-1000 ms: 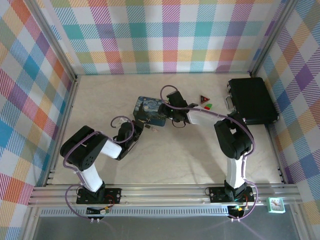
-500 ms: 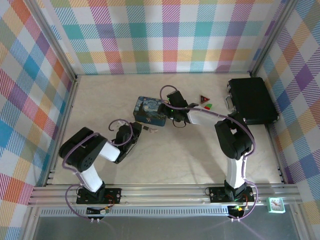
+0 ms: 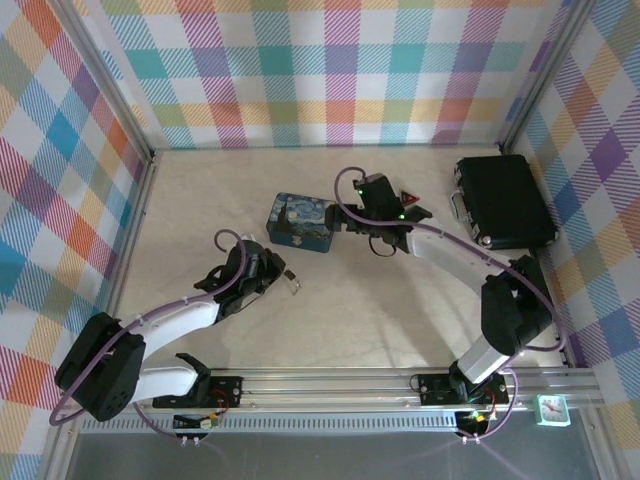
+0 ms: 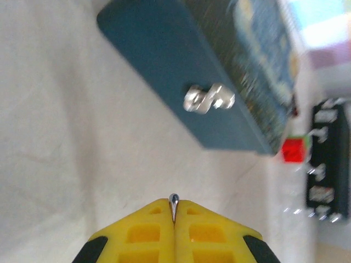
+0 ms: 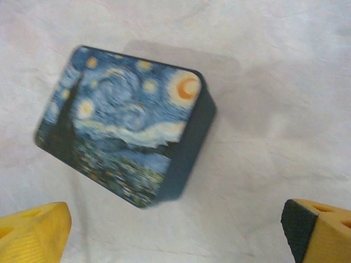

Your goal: Unlock a padlock with a key

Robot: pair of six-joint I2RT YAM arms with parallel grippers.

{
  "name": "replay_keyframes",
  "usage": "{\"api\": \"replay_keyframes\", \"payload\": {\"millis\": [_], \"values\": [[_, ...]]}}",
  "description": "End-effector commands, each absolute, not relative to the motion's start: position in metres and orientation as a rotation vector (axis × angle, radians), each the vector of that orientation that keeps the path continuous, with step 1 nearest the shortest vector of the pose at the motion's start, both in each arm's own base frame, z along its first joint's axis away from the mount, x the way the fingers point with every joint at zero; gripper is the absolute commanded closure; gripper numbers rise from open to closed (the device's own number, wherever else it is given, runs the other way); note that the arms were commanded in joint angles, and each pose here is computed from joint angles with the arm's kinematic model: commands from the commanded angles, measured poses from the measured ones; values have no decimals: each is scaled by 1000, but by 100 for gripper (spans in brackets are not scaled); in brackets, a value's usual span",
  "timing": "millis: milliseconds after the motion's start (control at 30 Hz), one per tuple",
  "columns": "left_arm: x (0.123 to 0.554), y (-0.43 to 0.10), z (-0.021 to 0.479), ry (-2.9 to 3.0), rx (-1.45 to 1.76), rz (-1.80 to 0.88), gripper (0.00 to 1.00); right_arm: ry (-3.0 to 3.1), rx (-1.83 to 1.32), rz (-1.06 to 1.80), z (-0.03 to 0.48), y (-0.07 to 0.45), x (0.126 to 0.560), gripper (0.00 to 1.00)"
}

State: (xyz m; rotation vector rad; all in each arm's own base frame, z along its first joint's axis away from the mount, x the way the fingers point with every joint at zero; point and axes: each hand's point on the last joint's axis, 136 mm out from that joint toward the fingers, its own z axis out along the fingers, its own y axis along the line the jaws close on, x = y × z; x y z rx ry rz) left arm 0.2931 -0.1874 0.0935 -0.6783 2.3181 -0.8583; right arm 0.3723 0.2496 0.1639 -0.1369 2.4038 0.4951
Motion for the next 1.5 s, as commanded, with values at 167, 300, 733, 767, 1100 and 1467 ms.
{"api": "replay_keyframes", "payload": {"millis": [167, 300, 733, 767, 1100, 1467], "values": [[246, -228, 60, 2712, -296, -673, 100, 2452, -164, 123, 137, 164, 347, 1], [248, -247, 45, 2762, -239, -671, 100, 2438, -79, 96, 133, 133, 343, 1], [267, -249, 52, 2733, -210, -560, 33, 2243, 4, -4, 124, 55, 356, 1], [272, -245, 62, 2699, -207, -543, 28, 2223, -9, -7, 124, 51, 359, 1], [328, -106, 141, 2439, -227, 141, 10, 2101, -23, 41, 98, 26, 396, 1], [379, -12, 126, 2195, -255, 390, 10, 1935, -55, 164, 93, 25, 398, 1]]}}
